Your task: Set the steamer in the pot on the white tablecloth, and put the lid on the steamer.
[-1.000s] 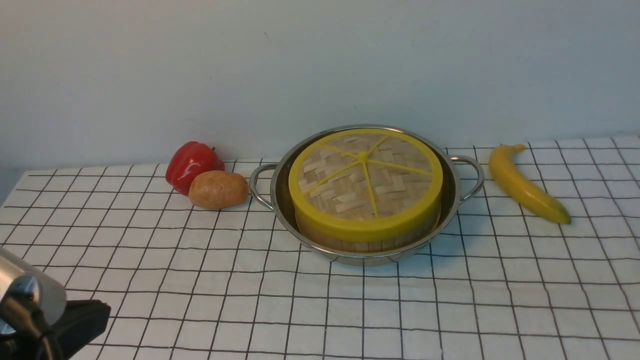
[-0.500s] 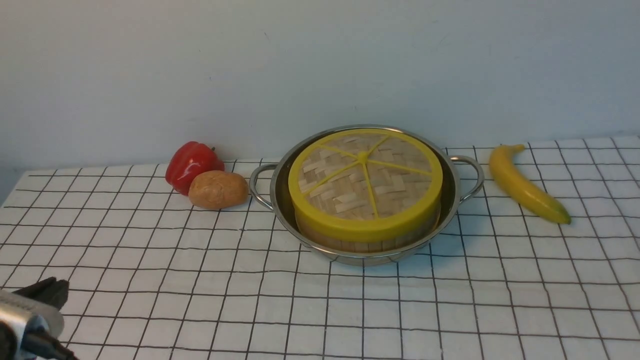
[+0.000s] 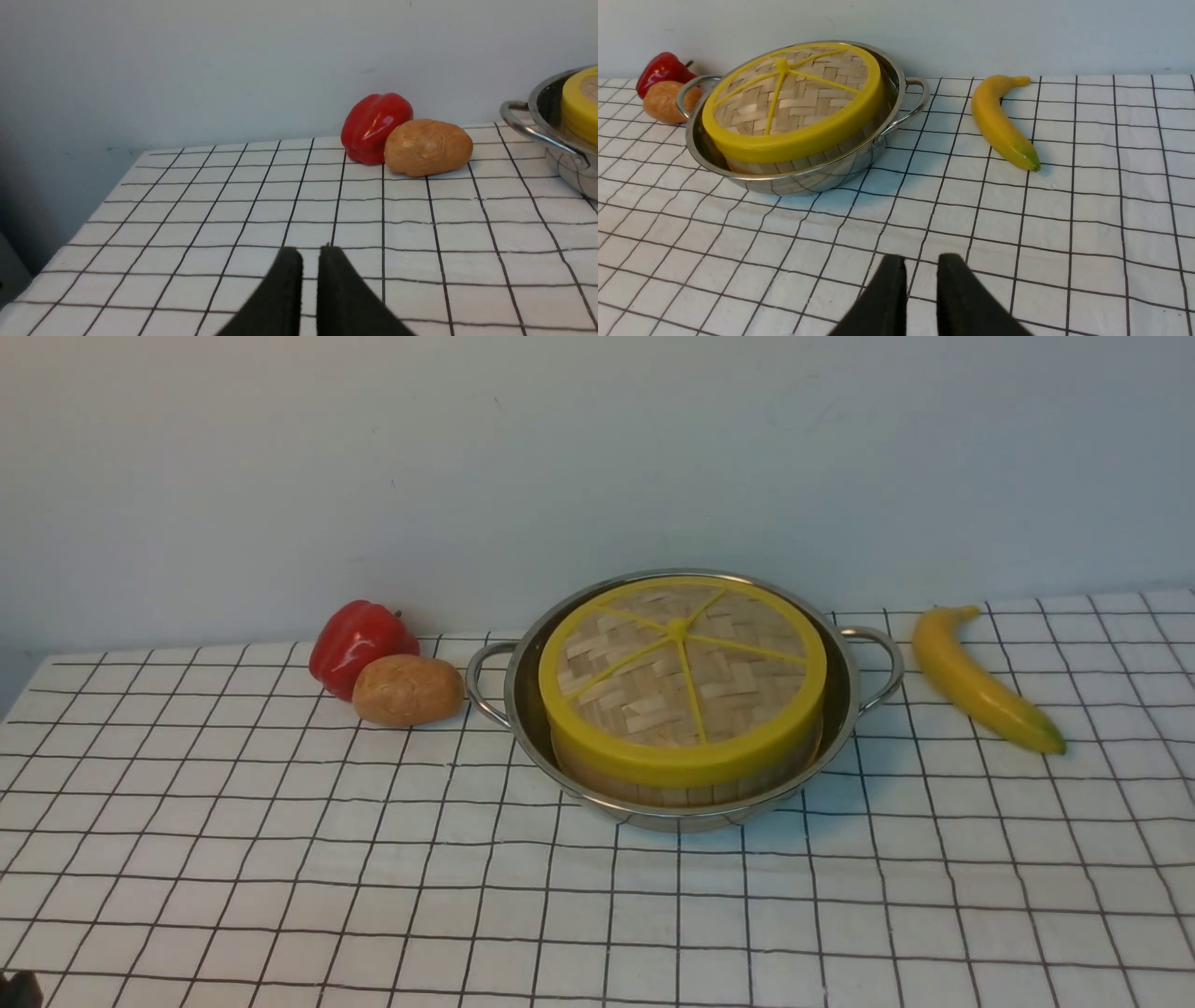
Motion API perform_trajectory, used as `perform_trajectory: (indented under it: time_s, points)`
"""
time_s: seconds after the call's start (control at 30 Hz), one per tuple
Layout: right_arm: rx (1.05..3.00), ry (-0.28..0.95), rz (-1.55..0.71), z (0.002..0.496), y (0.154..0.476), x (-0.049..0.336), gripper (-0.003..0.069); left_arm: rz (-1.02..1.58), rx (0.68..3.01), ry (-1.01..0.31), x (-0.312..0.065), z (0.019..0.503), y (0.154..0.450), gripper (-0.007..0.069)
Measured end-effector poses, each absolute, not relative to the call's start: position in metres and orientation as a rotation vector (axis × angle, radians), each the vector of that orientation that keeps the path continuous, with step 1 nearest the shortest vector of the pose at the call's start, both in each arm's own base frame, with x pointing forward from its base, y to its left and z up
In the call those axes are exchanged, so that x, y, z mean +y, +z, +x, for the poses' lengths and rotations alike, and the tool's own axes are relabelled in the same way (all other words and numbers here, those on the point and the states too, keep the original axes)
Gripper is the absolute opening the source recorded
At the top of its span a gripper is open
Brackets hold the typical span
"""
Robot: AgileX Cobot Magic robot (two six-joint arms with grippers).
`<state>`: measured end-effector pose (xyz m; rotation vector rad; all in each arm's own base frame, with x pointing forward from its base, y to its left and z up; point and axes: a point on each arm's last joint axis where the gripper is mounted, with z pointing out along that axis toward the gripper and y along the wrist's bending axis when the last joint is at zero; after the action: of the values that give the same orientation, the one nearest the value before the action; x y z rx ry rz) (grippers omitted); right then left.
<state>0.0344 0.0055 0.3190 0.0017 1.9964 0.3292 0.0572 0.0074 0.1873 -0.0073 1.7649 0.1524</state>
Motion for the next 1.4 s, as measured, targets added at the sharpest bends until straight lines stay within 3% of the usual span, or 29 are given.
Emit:
perform_trajectory:
  time_s: [0.87,1.0,1.17,1.4]
  points:
    - [1.998,0.341,0.004,0.034,0.319,0.006,0.0211,-0.007,1.788,0.169,0.008,0.054,0.184,0.0102]
    - [1.982,0.281,-0.001,0.036,0.317,0.004,0.0222,-0.007,1.788,0.169,0.008,0.054,0.184,0.0108]
    - [1.879,0.106,0.083,0.047,0.292,-0.003,0.0237,-0.007,1.788,0.17,0.008,0.054,0.184,0.0117]
    - [1.723,0.012,0.112,0.053,0.24,-0.006,0.0239,-0.007,1.788,0.17,0.008,0.054,0.184,0.0126]
